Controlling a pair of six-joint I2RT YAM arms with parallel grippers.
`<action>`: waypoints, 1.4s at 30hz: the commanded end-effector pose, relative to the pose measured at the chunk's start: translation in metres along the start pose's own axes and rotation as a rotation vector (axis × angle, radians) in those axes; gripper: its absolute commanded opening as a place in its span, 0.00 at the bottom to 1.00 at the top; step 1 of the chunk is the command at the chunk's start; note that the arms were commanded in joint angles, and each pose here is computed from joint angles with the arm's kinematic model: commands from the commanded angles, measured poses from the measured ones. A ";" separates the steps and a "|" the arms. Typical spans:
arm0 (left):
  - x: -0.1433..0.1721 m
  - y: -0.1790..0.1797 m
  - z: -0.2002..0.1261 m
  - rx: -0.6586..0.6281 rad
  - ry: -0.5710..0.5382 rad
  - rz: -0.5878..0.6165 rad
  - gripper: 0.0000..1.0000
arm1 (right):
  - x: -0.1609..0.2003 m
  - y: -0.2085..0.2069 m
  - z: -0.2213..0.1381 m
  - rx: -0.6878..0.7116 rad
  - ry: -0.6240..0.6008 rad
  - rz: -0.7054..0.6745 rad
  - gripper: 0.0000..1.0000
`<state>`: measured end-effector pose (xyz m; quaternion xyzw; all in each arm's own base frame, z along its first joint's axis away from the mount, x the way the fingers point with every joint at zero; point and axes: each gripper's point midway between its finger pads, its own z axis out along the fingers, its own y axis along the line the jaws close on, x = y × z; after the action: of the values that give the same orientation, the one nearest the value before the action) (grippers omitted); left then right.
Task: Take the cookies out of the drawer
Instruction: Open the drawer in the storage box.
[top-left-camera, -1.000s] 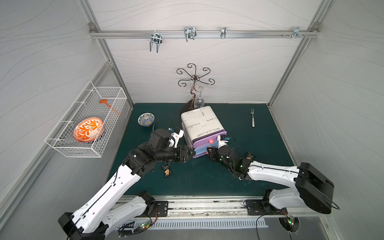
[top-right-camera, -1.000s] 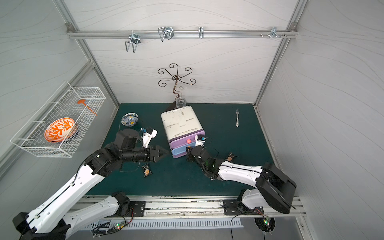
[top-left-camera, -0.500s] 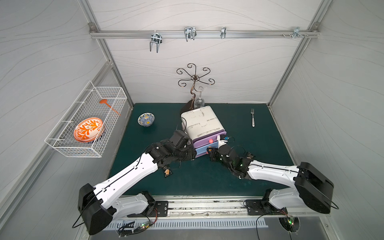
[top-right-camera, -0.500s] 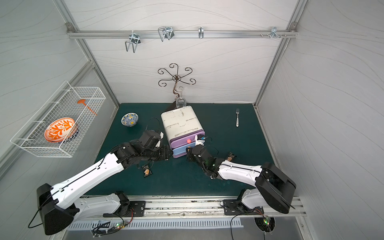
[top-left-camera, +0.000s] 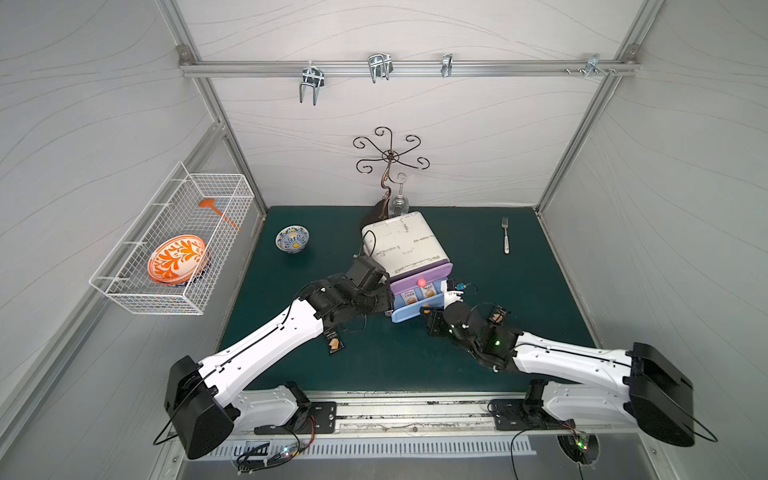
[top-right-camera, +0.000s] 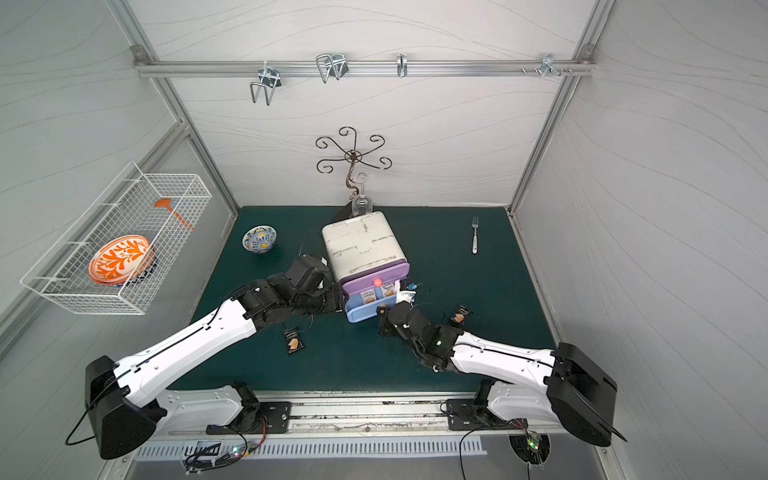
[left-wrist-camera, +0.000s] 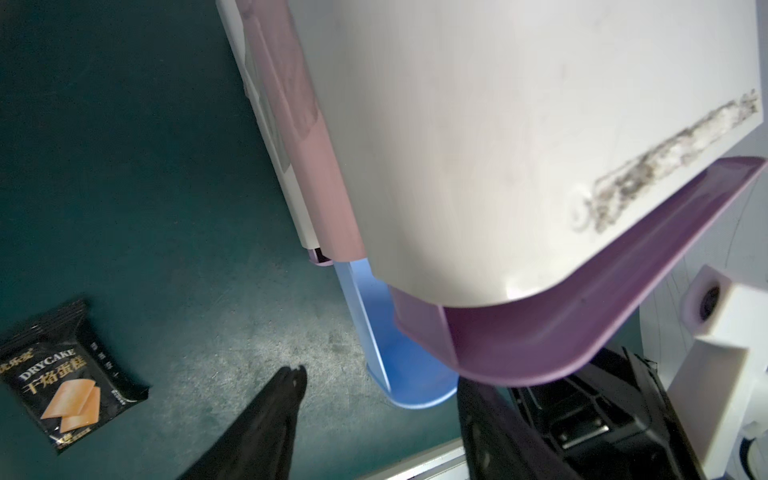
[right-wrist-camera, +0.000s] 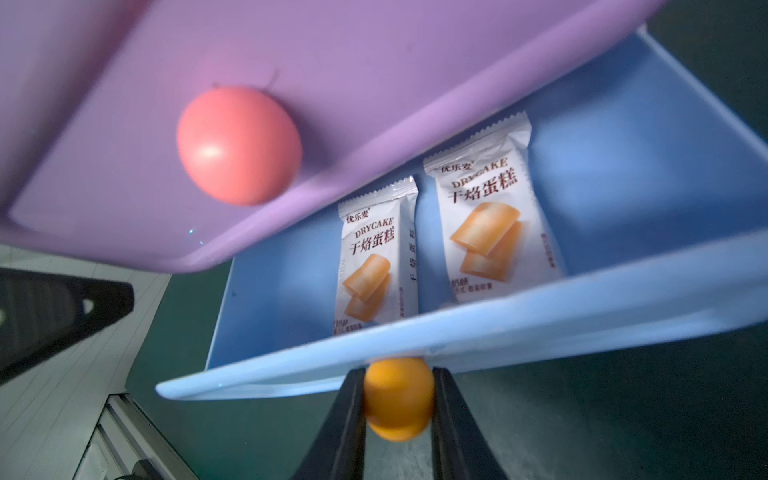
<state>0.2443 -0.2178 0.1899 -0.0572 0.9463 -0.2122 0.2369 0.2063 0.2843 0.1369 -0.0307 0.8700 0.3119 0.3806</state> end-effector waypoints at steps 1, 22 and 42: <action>-0.014 -0.020 -0.012 0.065 -0.036 -0.003 0.66 | 0.006 -0.006 -0.013 0.028 -0.001 0.022 0.11; 0.040 -0.002 0.003 0.210 0.038 -0.269 0.77 | 0.025 -0.020 -0.050 0.084 0.020 0.038 0.12; 0.046 -0.008 0.028 -0.028 0.220 -0.136 0.56 | 0.030 -0.025 -0.049 0.098 0.037 0.017 0.12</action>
<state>0.2189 -0.2427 0.1452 -0.1191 0.9576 -0.2309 0.1244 0.1593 0.2517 0.1322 -0.0130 0.8899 0.2872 0.3542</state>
